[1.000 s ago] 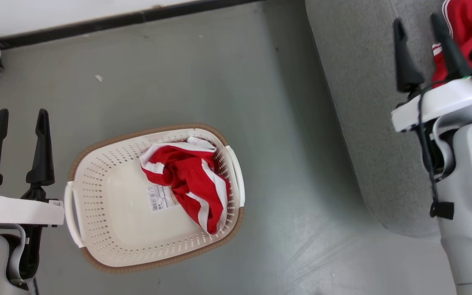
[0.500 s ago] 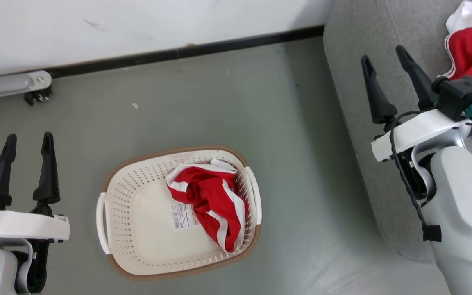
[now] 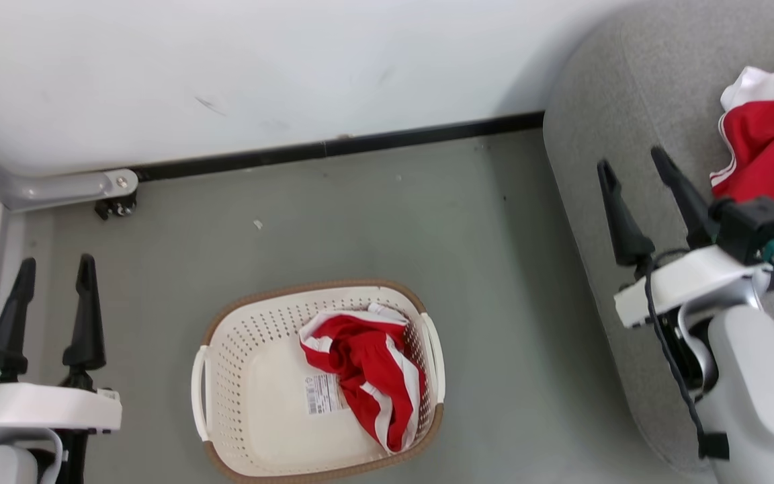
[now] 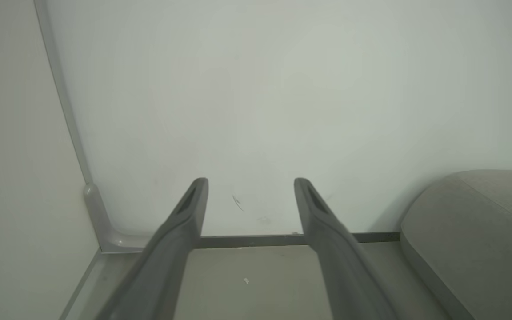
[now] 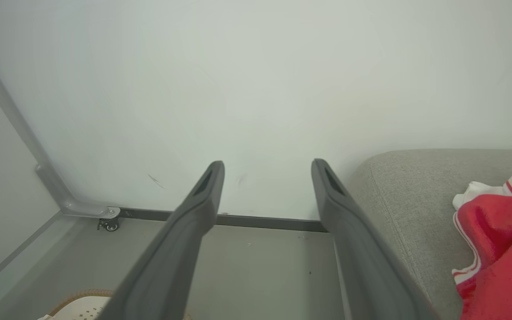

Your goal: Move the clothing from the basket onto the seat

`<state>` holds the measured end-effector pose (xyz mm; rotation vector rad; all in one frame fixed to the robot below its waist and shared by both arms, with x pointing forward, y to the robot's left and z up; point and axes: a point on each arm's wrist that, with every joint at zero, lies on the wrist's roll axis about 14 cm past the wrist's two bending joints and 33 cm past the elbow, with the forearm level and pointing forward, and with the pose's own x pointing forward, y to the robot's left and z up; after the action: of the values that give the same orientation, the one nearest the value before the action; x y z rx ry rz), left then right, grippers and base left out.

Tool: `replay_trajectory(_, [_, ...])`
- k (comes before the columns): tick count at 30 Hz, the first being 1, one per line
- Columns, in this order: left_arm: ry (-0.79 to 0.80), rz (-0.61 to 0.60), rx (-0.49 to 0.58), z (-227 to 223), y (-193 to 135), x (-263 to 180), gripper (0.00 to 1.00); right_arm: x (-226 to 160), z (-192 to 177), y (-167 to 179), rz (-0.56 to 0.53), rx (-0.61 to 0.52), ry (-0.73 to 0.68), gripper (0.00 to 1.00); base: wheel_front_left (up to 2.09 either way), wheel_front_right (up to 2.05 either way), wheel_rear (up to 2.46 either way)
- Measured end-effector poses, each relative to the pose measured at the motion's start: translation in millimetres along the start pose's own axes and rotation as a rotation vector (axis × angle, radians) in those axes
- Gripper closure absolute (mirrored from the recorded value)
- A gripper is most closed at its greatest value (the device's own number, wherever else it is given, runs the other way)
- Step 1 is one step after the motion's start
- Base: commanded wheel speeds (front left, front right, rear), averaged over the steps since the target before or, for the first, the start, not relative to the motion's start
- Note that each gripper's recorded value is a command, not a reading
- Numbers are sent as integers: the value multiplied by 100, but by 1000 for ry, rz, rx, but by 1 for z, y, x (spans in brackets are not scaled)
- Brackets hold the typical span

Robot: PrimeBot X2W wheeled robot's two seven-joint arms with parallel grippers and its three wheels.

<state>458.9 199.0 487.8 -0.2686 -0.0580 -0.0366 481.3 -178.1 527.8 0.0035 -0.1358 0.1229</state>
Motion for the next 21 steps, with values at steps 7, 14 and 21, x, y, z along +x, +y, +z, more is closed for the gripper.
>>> replay_trajectory(7, [-20,19,3,12,2,-22,0,-24,6,6,0,19,-5,0,0,0,0])
replay_trajectory(14, [-53,23,15,27,1,-45,0,-42,33,15,18,20,-76,0,0,0,0])
replay_trajectory(21, [-74,35,25,36,1,-64,0,-65,35,14,-4,32,-76,0,0,0,0])
